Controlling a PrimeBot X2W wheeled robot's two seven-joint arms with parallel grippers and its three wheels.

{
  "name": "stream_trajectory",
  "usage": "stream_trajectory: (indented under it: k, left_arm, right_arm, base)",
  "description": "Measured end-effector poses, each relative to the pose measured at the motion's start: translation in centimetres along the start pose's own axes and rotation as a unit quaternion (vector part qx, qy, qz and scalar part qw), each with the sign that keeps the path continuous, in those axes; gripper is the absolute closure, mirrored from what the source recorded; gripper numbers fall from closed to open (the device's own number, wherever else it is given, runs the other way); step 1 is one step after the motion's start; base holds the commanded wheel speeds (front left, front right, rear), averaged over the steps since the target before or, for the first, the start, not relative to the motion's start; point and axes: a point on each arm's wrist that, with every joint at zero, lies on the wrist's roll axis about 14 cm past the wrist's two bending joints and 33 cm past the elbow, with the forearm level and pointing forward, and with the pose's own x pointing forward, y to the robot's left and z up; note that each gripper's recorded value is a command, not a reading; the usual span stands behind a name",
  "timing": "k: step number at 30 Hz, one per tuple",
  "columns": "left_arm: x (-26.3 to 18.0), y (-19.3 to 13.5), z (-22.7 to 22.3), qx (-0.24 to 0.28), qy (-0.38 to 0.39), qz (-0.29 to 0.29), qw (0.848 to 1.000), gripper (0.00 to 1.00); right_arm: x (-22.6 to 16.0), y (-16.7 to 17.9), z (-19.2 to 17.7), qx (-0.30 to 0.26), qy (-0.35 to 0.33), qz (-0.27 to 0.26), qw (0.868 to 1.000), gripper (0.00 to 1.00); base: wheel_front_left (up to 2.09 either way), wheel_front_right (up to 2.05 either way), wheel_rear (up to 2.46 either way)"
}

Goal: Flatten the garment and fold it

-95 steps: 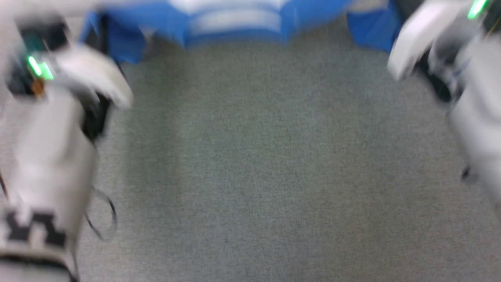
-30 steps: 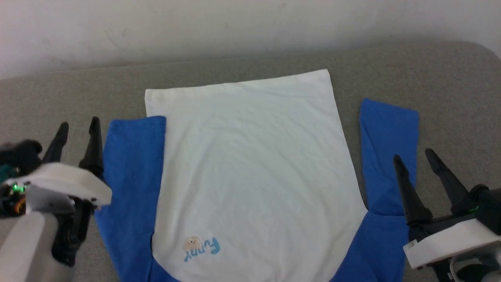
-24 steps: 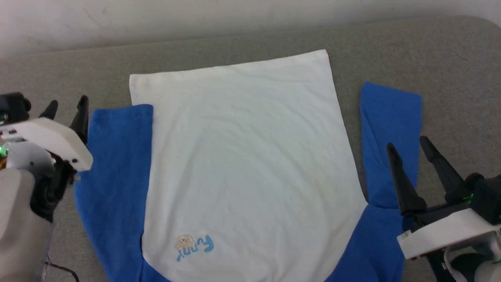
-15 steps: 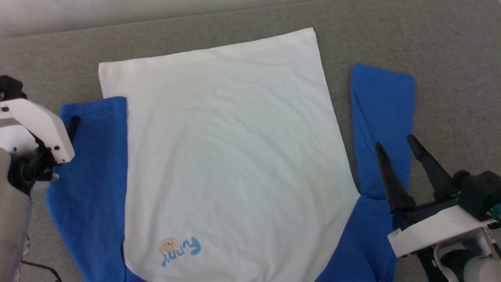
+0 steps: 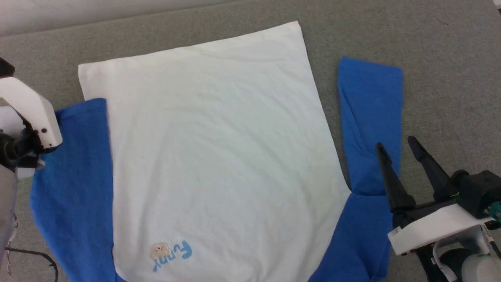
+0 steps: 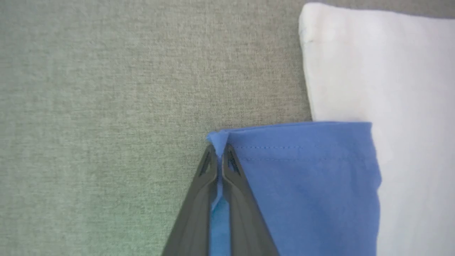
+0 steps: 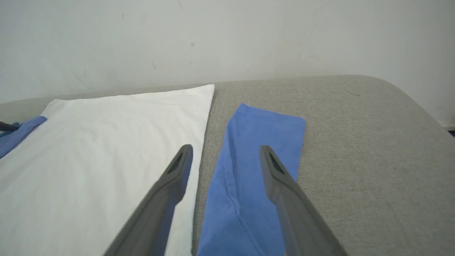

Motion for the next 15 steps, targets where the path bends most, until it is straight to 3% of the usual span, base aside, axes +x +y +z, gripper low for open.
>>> stream_trajectory:
  k: [8,15]
  left_arm:
    - [-3.1,0.1,2.3,0.026,-0.105,0.015,0.994,1.00]
    - [-10.8,-3.3,7.7,0.081,-0.248,-0.024,0.965,1.00]
  right_arm:
    - [-0.9,-0.3,1.6,-0.004,-0.023,-0.007,1.000,0.00]
    - [-2.9,-0.3,3.2,-0.002,-0.047,-0.010,0.999,0.00]
  base:
    - [0.00,0.00,0.00]
    - [0.00,0.00,0.00]
